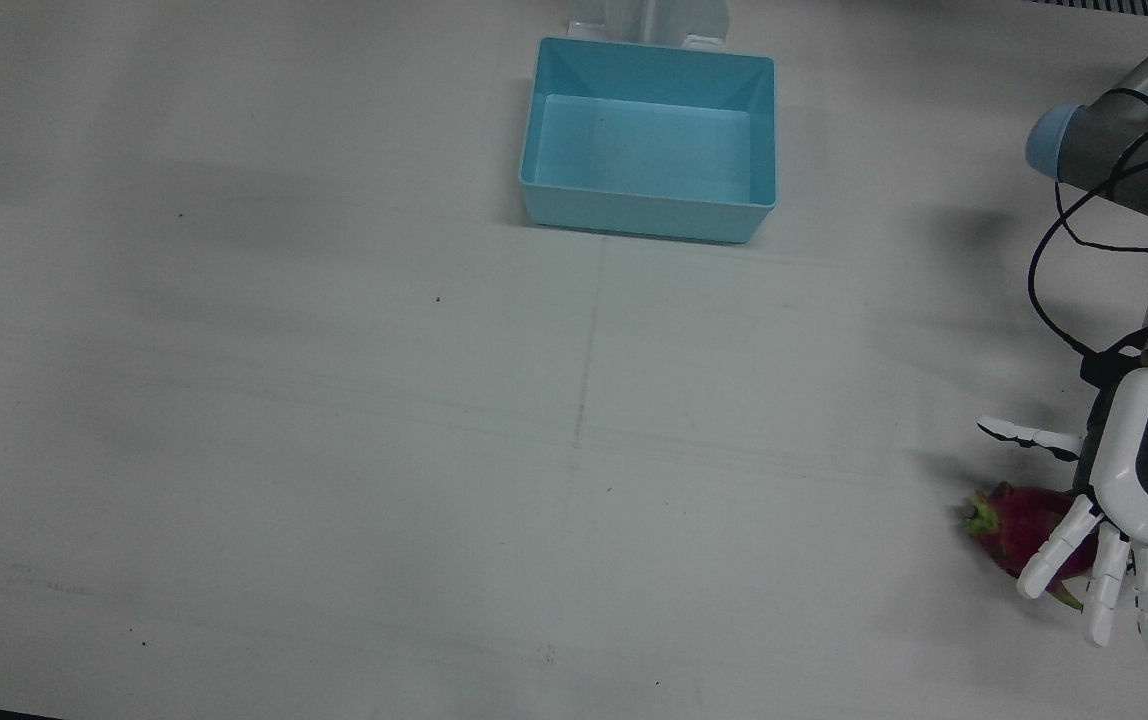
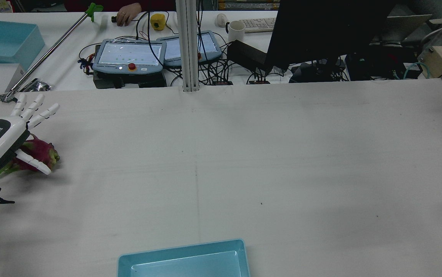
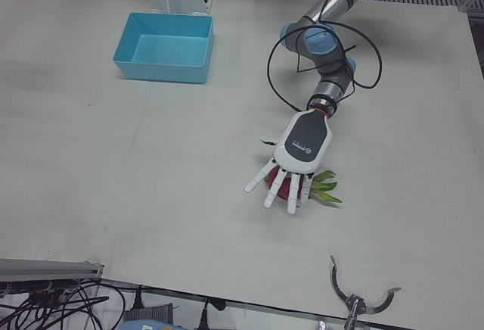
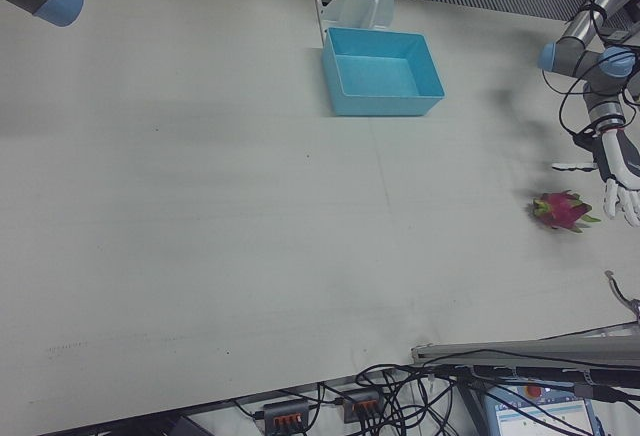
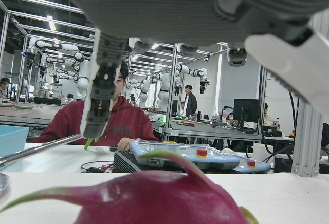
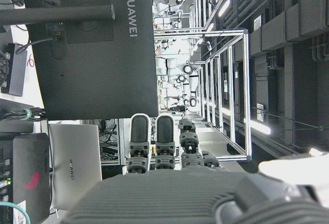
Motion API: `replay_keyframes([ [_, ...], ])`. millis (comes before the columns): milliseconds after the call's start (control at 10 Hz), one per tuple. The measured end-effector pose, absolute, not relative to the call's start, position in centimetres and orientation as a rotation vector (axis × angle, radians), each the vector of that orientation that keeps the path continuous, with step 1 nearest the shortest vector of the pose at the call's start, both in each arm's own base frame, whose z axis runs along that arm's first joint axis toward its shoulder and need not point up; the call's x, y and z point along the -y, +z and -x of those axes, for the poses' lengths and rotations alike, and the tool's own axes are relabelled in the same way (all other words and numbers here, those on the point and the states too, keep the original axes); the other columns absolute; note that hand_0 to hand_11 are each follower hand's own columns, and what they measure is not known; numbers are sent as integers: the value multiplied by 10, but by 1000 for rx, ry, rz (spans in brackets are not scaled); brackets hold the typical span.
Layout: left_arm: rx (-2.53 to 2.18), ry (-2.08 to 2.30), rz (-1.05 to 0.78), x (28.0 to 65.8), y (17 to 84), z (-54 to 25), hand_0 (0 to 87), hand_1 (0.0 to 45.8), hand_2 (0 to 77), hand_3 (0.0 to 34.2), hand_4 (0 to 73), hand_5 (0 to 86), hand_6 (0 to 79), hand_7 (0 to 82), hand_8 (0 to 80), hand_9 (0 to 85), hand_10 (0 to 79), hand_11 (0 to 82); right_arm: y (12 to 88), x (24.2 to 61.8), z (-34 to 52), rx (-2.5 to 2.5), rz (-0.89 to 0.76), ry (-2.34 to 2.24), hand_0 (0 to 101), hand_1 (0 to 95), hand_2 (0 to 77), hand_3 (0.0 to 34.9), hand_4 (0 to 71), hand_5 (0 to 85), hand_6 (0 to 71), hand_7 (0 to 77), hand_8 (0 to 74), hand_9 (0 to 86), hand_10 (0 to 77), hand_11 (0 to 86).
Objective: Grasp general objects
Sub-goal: 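Wrap the left hand fingers around the dragon fruit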
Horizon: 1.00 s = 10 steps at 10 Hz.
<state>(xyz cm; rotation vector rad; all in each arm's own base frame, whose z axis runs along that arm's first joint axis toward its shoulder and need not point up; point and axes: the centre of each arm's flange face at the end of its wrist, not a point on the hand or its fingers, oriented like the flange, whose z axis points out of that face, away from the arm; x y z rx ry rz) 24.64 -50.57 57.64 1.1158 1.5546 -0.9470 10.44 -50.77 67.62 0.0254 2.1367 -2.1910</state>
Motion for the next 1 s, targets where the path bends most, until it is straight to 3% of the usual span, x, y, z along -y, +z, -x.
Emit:
replay_keyframes([
  [996, -1437, -918, -1072, 515, 619, -257, 423, 0, 11, 300, 0, 27, 5, 27, 11, 11, 649, 5, 676, 508, -105, -2137, -25, -2191, 5, 54, 16, 0, 0, 0, 0, 0, 0, 551, 0, 480],
])
